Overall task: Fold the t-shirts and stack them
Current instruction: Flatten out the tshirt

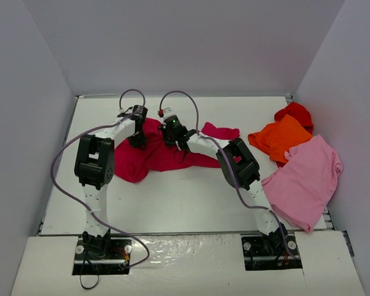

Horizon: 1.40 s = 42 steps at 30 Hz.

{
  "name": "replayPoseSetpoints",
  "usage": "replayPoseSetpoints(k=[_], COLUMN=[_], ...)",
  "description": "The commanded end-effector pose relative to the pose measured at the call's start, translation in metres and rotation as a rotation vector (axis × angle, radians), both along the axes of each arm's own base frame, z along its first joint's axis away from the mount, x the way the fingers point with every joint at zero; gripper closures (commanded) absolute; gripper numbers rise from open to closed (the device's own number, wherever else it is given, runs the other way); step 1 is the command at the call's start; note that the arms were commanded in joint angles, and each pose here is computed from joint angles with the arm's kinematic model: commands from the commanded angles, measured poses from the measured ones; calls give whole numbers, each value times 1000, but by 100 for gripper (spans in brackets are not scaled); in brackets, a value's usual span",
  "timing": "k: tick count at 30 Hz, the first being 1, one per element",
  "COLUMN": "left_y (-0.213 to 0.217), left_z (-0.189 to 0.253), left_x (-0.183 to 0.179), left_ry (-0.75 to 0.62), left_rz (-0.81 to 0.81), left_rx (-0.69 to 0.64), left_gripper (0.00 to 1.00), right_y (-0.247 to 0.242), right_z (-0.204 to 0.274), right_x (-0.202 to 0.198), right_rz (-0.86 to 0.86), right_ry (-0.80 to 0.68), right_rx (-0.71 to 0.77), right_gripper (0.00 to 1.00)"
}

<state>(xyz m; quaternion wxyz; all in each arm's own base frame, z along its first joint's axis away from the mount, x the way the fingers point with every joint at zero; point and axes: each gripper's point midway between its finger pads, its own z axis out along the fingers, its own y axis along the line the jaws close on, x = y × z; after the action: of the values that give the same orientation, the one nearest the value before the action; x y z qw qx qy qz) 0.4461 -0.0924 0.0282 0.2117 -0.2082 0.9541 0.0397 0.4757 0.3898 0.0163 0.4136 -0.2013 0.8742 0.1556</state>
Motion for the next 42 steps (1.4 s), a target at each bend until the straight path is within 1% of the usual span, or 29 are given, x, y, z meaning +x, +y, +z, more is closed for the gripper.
replayPoseSetpoints(k=[1,2,4,7,9,11,13,14,18,22,25,28,31,36,37,42], left_y=[29,32,31,31,31,38,44,47,62,51,40,39,50,66,69,67], left_z=[41,47,61,80,99,123,146,145,180,195,204,220,240,254,257,254], left_x=[-3,-10,-7,-23,-31,-37,-48,-51,-75,-96,-116,-140,-160,-185,-192,-197], left_ry=[-160,-187,-290,-396,-487,-591,-675,-678,-743,-770,-776,-773,-774,-747,-755,-774], left_rz=[101,115,136,136,134,158,176,183,218,203,161,132,102,73,73,71], left_rx=[82,92,69,58,69,97,100,114,128,13,-97,-137,-98,-22,-24,-57], left_gripper=[100,100,100,99,95,91,86,85,84,84,83,80,79,78,78,78], right_y=[-28,-26,-23,-14,-3,10,23,27,64,101,121,135,145,149,149,153], right_z=[-19,-16,5,29,59,77,95,98,118,126,115,109,100,71,63,49], right_x=[-15,-18,-20,-27,-32,-38,-44,-48,-78,-99,-108,-110,-109,-111,-113,-125], right_rz=[-14,-9,-8,-3,10,39,63,75,182,272,327,366,378,376,376,390], right_ry=[56,52,23,-14,-48,-68,-99,-103,-99,-78,-34,-6,13,71,90,124], right_rx=[-107,-98,-72,-34,28,66,81,82,147,208,237,266,280,272,271,264], right_gripper=[100,99,85,71,66,61,60,60,60,59,59,60,60,60,60,60])
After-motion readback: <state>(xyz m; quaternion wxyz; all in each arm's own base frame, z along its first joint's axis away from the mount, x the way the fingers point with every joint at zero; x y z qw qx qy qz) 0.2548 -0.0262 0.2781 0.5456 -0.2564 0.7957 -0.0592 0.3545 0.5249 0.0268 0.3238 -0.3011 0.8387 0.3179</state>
